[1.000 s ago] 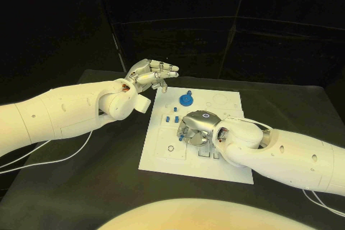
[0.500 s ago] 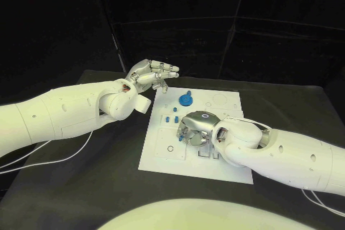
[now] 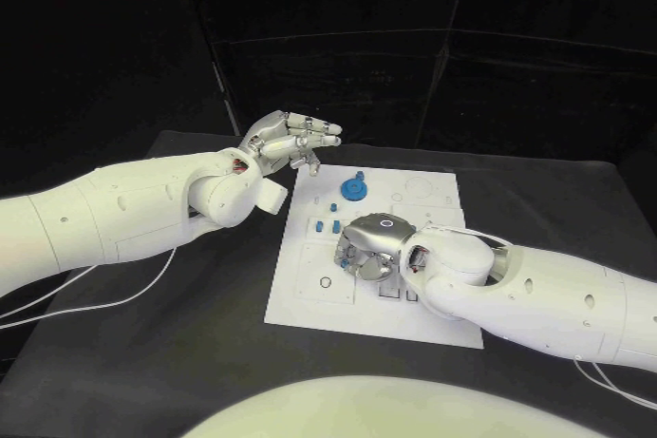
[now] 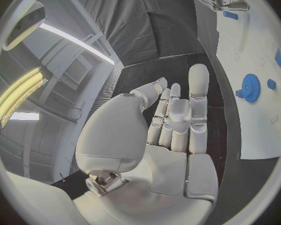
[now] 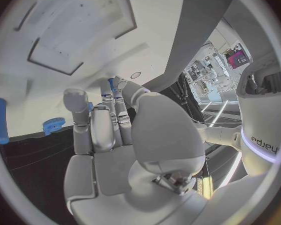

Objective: Assemble the parts on the task board

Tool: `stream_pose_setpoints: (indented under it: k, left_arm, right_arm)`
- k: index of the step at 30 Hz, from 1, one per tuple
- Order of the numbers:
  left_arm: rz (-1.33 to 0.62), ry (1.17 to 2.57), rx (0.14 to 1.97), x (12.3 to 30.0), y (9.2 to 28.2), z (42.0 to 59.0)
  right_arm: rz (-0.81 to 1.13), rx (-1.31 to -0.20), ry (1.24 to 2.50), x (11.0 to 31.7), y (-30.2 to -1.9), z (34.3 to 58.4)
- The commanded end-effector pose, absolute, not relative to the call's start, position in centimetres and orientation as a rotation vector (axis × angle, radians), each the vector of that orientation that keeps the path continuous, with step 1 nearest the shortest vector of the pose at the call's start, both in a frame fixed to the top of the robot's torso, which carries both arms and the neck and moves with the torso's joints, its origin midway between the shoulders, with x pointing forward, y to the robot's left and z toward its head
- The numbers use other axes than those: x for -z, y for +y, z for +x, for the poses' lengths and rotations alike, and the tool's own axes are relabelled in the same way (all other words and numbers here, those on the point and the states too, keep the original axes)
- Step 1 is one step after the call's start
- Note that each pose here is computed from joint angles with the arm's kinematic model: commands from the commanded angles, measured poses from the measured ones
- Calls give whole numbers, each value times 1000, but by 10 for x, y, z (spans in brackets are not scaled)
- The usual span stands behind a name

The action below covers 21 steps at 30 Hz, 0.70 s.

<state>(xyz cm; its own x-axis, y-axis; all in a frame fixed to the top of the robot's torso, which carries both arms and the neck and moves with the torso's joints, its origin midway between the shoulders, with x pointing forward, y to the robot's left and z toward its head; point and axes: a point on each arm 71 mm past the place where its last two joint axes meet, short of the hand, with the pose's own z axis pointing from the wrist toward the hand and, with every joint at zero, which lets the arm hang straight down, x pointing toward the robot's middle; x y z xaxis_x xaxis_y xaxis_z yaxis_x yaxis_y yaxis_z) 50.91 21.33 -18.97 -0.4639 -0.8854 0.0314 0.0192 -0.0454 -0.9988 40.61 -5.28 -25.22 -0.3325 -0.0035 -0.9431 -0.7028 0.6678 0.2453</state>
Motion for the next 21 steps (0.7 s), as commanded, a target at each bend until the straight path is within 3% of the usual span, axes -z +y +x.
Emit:
stream_pose_setpoints:
  k: [1, 21]
  left_arm:
    - [-946, 1513, 1617, 188, 212, 509]
    - [-948, 1518, 1618, 188, 213, 509]
  right_arm:
    - [-597, -744, 1836, 264, -56, 403]
    - [-501, -822, 1683, 250, -65, 401]
